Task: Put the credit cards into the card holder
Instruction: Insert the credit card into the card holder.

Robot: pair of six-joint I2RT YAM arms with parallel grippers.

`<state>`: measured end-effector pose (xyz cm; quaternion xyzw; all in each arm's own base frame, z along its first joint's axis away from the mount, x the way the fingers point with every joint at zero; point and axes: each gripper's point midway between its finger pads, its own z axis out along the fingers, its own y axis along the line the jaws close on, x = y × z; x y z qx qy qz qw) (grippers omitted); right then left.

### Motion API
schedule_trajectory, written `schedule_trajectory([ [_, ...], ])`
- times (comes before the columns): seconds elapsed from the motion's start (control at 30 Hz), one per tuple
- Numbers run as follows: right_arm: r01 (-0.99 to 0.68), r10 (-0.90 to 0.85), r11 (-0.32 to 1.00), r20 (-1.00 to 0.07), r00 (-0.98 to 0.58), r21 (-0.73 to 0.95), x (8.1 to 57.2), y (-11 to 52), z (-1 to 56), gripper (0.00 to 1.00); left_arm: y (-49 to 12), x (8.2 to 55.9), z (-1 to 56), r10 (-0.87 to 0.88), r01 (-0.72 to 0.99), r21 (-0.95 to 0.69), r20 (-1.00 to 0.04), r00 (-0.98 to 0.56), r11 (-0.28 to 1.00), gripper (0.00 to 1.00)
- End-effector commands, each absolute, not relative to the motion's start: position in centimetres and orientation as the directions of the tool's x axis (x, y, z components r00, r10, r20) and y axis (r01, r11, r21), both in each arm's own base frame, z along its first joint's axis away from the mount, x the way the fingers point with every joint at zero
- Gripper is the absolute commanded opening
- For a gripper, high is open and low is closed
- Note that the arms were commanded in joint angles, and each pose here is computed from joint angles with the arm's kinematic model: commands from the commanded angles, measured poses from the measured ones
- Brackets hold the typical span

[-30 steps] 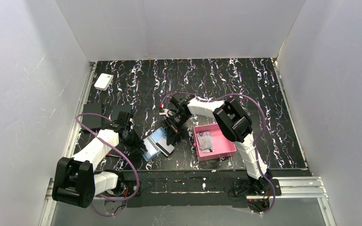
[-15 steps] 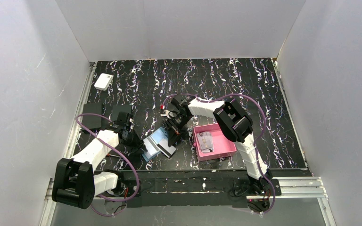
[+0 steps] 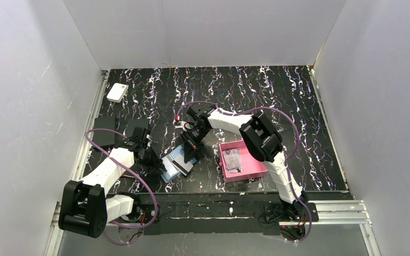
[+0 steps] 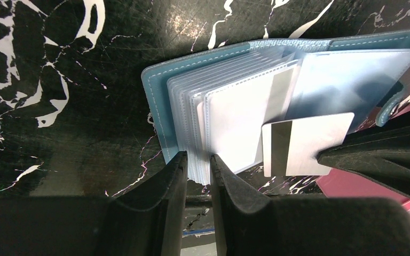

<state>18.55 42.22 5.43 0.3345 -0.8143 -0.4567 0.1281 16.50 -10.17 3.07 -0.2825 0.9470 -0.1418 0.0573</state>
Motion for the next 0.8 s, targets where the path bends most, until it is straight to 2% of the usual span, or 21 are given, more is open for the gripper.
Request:
schedule_trajectory([
  [0.0,-0.437,-0.659,0.386,-0.088,-0.747,0.812,19.0,42.9,4.6,0.01,-7.3,14.3,1.2,-0.551,-0.54,-0.141,-0.051,-0.833,0.829,0.21],
  [0.23,-0.447,-0.655,0.383,-0.103,-0.748,0.808,19.7,43.9,4.7,0.01,-7.3,14.4,1.1,-0.55,-0.539,-0.145,-0.054,-0.833,0.83,0.21],
  [0.4,-0.432,-0.65,0.426,-0.063,-0.757,0.795,20.0,41.1,4.2,0.01,-7.4,14.4,1.2,-0.548,-0.536,-0.147,-0.054,-0.835,0.831,0.21],
  [0.6,-0.429,-0.676,0.402,-0.053,-0.735,0.809,18.6,39.5,5.2,0.01,-7.4,14.4,1.1,-0.548,-0.536,-0.15,-0.052,-0.835,0.831,0.21],
  [0.77,-0.449,-0.636,0.32,-0.162,-0.754,0.834,19.0,40.6,7.1,0.01,-8.4,15.0,2.2,-0.534,-0.514,-0.213,-0.048,-0.844,0.831,0.25],
])
